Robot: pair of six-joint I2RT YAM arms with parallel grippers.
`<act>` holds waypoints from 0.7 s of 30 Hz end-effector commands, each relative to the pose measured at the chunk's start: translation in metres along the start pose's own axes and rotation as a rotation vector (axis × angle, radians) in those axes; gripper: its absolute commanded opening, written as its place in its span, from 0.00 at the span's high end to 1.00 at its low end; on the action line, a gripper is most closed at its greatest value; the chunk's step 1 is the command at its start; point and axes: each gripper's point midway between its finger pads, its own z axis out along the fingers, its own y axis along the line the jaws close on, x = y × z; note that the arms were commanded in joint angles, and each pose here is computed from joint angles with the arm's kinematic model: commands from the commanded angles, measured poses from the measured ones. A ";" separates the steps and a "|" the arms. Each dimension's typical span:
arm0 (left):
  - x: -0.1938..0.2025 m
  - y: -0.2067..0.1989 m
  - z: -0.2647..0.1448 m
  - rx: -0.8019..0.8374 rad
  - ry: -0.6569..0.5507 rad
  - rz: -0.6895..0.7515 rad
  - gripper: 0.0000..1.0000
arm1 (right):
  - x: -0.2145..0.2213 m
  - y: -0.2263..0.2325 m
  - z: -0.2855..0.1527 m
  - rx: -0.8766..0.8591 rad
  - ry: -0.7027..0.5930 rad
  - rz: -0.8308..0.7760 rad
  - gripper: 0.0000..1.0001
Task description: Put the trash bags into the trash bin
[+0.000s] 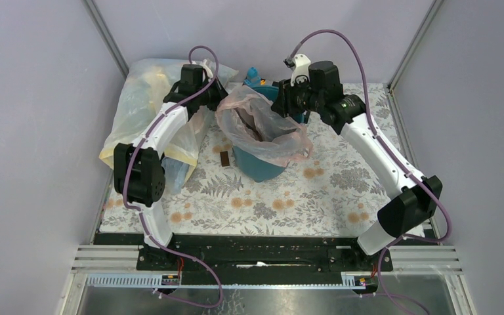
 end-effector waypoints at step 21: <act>-0.027 -0.001 0.005 0.009 -0.045 0.038 0.99 | -0.044 -0.032 0.008 0.169 -0.089 -0.014 1.00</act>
